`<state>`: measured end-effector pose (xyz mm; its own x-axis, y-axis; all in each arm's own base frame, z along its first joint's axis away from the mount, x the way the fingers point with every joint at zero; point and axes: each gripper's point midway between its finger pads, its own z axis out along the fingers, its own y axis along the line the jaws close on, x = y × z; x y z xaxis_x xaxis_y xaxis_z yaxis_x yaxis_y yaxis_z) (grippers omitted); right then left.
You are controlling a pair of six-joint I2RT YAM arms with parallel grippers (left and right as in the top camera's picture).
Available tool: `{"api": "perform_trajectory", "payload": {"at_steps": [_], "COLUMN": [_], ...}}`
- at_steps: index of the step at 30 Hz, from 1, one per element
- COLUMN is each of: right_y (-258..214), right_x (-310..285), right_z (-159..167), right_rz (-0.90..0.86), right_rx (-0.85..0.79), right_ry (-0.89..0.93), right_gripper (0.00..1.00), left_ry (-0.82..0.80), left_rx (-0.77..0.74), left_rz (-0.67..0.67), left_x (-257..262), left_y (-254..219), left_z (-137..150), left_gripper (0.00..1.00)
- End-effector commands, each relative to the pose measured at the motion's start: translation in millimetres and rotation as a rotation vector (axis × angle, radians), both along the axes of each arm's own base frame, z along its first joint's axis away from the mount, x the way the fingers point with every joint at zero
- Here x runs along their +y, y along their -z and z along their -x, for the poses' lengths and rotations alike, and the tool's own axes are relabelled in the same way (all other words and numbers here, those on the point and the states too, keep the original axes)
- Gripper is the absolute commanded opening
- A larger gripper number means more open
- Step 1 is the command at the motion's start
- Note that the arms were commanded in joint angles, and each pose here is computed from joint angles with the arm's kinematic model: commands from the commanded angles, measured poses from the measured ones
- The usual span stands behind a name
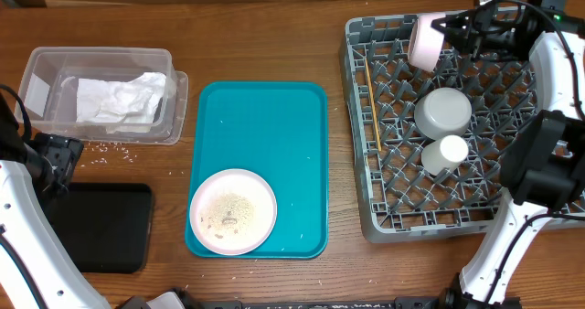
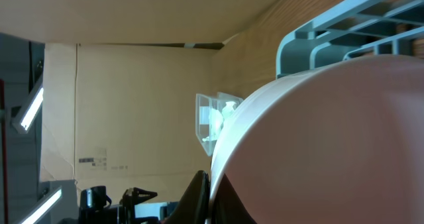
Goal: Sort waste into correct bins and load items into the dishwasher
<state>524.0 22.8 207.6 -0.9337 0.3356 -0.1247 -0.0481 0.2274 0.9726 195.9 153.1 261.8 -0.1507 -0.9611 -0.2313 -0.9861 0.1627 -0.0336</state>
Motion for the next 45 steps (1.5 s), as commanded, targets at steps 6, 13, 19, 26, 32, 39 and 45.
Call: {"api": "perform_trajectory", "payload": {"at_steps": [6,13,19,26,32,39,45], "right_y": [-12,6,28,15,-33,-45,-6], "right_x": [19,12,-12,-66,-117,-100,-67], "right_z": [1,-6,-11,-11,2,28,5], "right_rz": [-0.020,0.034,0.139,0.196,0.268,0.513,0.812], "right_rx": [-0.029,0.069,0.145,0.162,0.120,0.126,0.138], "right_ry": [-0.042,0.018,0.114,0.236,0.349,0.321,0.298], "right_gripper": [0.04,0.04,0.07,0.27,0.42,0.40,0.12], "left_ry": [-0.011,-0.012,-0.011,-0.011,-0.011,-0.012,-0.012], "left_rx": [-0.011,-0.011,-0.011,-0.011,-0.011,-0.011,-0.011], "left_rz": [-0.008,-0.008,-0.008,-0.008,-0.008,-0.008,-0.008], "left_x": [1,1,1,1,1,1,1], "left_y": [-3,-3,-3,-3,-3,-3,-3], "left_z": [-2,-2,-2,-2,-2,-2,-2], "left_gripper": [1.00,1.00,1.00,1.00,1.00,1.00,1.00]}}
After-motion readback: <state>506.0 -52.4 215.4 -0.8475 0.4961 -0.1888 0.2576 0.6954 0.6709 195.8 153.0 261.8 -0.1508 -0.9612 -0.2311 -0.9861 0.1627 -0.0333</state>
